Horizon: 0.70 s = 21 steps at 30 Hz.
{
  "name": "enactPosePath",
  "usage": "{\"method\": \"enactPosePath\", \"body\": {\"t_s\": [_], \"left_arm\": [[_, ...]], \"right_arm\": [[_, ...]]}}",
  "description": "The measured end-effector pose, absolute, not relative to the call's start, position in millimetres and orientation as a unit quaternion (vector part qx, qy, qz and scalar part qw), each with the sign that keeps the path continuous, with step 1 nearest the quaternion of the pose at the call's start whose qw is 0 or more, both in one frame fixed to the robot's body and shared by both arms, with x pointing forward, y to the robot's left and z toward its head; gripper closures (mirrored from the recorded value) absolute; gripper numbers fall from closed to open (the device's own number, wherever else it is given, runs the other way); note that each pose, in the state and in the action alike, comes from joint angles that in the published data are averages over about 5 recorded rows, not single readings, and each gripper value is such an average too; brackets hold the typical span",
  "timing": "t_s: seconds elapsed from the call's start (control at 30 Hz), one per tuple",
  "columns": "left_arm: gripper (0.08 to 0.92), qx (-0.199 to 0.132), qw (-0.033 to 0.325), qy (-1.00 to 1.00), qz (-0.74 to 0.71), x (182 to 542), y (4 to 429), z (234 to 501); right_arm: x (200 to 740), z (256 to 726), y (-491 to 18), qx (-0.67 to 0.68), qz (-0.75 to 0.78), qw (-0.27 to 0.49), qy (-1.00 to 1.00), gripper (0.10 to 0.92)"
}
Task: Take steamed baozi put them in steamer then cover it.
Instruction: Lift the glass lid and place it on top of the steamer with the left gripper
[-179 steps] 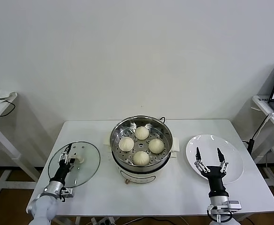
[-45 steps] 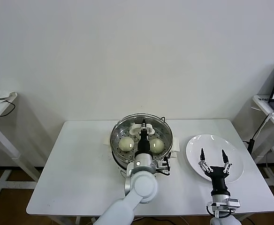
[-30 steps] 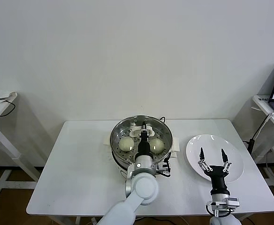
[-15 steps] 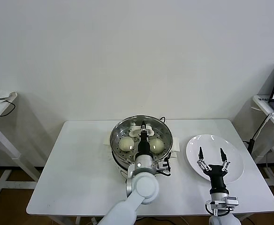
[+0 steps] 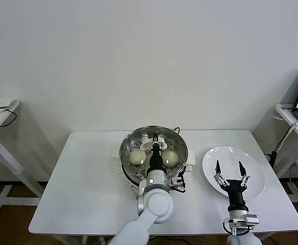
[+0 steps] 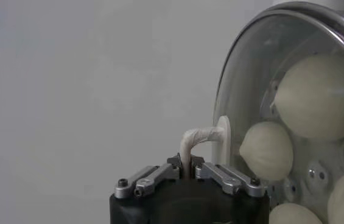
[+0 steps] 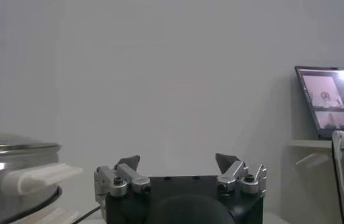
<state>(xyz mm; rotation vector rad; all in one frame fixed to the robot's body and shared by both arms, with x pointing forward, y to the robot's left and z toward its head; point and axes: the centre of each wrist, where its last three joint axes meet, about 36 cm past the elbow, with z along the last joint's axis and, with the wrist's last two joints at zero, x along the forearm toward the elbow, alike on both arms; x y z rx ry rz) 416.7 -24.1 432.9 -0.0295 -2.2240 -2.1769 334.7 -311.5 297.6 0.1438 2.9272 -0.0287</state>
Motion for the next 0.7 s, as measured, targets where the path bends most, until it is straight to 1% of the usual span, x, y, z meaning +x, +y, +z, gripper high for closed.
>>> {"method": "enactPosePath", "body": {"t_s": [0.57, 0.63, 0.7], "left_arm": [[0.805, -0.002, 0.017, -0.713, -0.701, 416.8, -25.6, 429.7], [0.782, -0.003, 0.016, -0.714, -0.7, 415.8, -26.2, 429.9], [0.733, -0.003, 0.014, -0.714, -0.7, 414.4, -26.4, 430.3]], "right_arm": [[334.9, 297.6, -311.4, 0.046, -0.011, 0.105, 0.993, 0.2], [335.1, 297.5, -311.3, 0.046, -0.011, 0.105, 0.993, 0.2], [335.3, 297.4, -311.3, 0.046, -0.012, 0.105, 0.993, 0.2]]}}
